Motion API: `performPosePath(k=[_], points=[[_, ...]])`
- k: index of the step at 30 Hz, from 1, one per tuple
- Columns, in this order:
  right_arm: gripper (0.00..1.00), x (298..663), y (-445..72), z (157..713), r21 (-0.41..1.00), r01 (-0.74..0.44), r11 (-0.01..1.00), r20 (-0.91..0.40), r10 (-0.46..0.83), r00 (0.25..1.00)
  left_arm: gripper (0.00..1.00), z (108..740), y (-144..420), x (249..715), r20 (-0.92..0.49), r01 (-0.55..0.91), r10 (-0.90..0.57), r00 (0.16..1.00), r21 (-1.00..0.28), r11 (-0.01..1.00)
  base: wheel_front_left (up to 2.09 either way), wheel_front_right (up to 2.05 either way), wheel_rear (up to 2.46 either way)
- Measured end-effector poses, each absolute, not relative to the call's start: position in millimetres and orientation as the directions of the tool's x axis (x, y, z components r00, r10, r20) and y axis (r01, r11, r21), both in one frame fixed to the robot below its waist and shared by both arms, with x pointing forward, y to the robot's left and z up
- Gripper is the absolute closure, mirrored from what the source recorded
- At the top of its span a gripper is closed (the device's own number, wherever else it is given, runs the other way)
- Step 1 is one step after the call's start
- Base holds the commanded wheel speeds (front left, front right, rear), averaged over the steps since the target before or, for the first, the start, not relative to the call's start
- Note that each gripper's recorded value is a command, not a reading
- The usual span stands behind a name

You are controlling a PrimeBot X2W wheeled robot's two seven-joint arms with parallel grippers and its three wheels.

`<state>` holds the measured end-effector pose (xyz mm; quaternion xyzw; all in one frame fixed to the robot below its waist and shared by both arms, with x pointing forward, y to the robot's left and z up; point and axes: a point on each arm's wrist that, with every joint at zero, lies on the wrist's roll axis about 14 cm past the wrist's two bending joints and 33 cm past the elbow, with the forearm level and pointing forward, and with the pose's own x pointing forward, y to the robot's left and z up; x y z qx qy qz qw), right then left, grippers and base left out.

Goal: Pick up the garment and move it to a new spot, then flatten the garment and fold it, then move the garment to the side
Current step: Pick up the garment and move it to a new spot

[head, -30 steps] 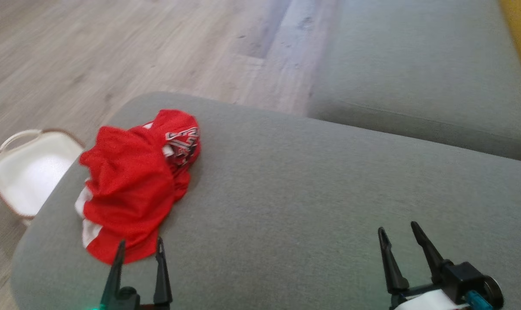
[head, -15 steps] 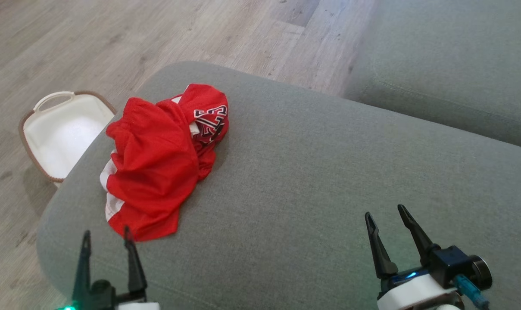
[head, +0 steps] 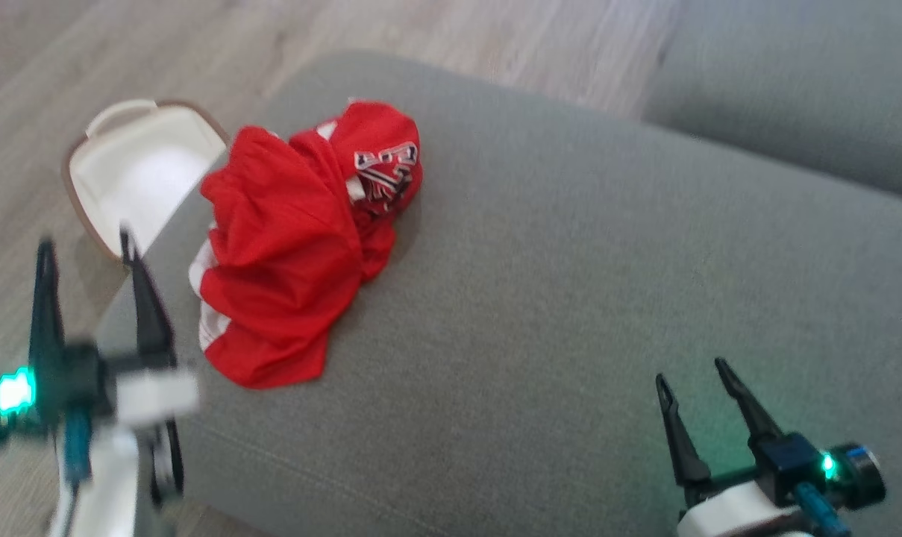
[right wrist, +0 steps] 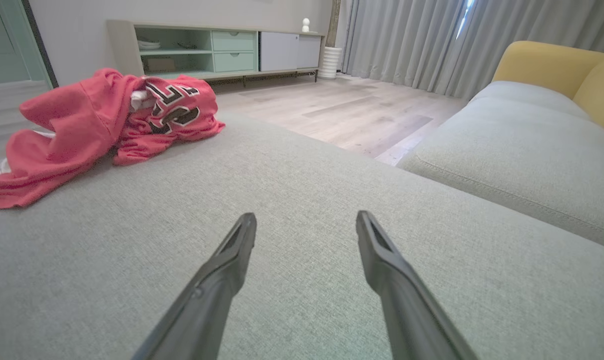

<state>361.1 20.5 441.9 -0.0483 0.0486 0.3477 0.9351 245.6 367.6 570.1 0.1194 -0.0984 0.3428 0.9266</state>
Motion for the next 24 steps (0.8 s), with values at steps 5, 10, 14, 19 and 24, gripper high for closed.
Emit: performPosePath(k=[5, 10, 14, 19, 24], points=[[0.0, 380, 13, 421, -0.084, -0.662, 0.745, -0.166, 0.645, 0.746, 0.0, 592, 378, 325, 0.26, -0.564, 0.515, 0.817, 0.172, 0.808, 0.0, 0.0, 0.0], [0.0, 400, 1, 402, -0.101, -0.667, 0.738, -0.195, 0.643, 0.741, 0.0, 579, 394, 396, 0.069, -0.524, 0.52, 0.852, 0.123, 0.843, 0.0, 0.0, 0.0], [0.0, 406, -3, 390, -0.099, -0.674, 0.732, -0.213, 0.646, 0.733, 0.0, 522, 387, 426, -0.225, -0.474, 0.47, 0.854, 0.04, 0.88, 0.0, 0.0, 0.0], [0.0, 414, -11, 384, -0.098, -0.66, 0.745, -0.219, 0.631, 0.745, 0.0, 461, 377, 432, -0.49, -0.441, 0.398, 0.775, 0.032, 0.897, 0.0, 0.0, 0.0], [0.0, 421, -23, 380, -0.098, -0.631, 0.77, -0.225, 0.6, 0.768, 0.0, 424, 362, 435, -0.6, -0.428, 0.338, 0.726, -0.01, 0.904, 0.0, 0.0, 0.0]])
